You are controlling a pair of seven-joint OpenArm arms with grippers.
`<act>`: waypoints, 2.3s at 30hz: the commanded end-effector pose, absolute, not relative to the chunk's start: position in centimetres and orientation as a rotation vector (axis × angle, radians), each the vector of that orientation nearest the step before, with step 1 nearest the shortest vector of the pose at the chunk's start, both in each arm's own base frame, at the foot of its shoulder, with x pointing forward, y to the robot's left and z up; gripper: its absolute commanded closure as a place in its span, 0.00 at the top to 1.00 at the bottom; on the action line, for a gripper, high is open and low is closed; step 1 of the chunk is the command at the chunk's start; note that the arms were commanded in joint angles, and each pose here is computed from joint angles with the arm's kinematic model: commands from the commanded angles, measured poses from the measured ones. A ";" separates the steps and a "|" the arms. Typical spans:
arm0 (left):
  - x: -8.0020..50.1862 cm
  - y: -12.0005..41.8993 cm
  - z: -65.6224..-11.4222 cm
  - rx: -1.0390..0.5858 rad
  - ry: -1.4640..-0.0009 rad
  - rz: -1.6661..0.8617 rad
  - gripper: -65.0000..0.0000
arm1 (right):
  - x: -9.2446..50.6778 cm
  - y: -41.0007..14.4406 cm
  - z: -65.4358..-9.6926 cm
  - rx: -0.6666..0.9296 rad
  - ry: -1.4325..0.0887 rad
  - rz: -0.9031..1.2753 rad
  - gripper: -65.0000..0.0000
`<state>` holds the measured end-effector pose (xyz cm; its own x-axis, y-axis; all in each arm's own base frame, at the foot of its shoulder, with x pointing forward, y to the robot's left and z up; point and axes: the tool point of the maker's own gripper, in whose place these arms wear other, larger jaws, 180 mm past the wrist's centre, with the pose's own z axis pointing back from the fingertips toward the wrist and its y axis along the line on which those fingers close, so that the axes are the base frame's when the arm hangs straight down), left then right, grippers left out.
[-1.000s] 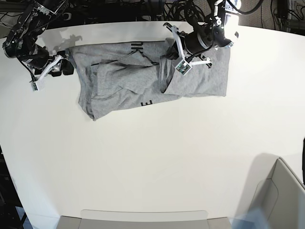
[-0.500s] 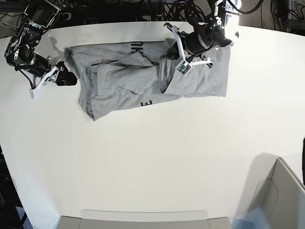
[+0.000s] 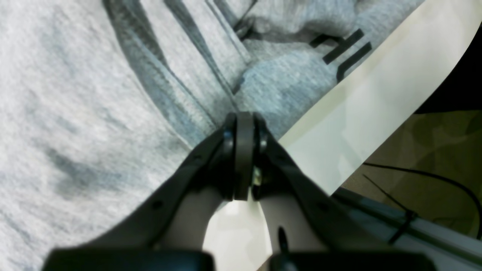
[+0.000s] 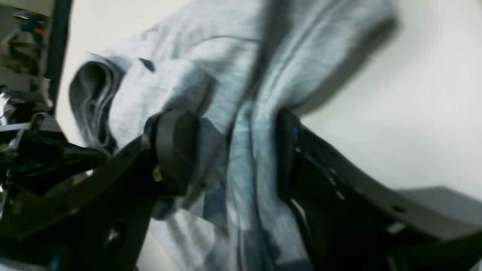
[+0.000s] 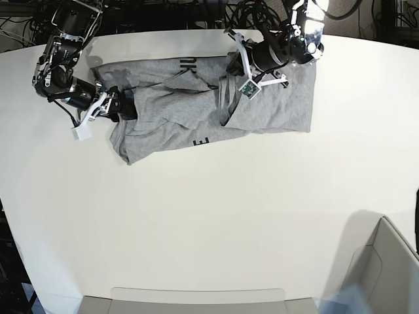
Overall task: Fold the T-shirt properly
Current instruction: 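Fold the other strip end with the right gripper toward the left gripper, then press and tuck the folded bundle with the right gripper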
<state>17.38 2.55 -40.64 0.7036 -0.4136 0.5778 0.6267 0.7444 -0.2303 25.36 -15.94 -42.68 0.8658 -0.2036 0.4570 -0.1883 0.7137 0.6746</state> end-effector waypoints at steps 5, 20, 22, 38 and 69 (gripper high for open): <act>18.5 2.2 -39.6 -0.444 -0.573 -0.606 0.00 | 20.1 -14.6 -46.8 0.690 -0.243 0.143 0.51; 18.6 2.5 -39.6 -0.433 -0.571 -0.605 0.00 | 20.3 -12.8 -46.7 0.717 -0.241 0.168 0.00; 18.6 2.5 -39.6 -0.433 -0.571 -0.605 0.00 | 20.8 -13.0 -46.4 0.711 -0.254 0.171 0.00; 19.2 8.4 -37.6 -0.273 -0.581 -0.514 0.00 | 26.3 -22.1 -37.5 0.451 -0.581 0.008 0.00; 19.8 20.4 -37.0 0.008 -0.530 -0.462 0.00 | 24.4 0.0 -30.8 0.756 -0.337 -0.103 0.00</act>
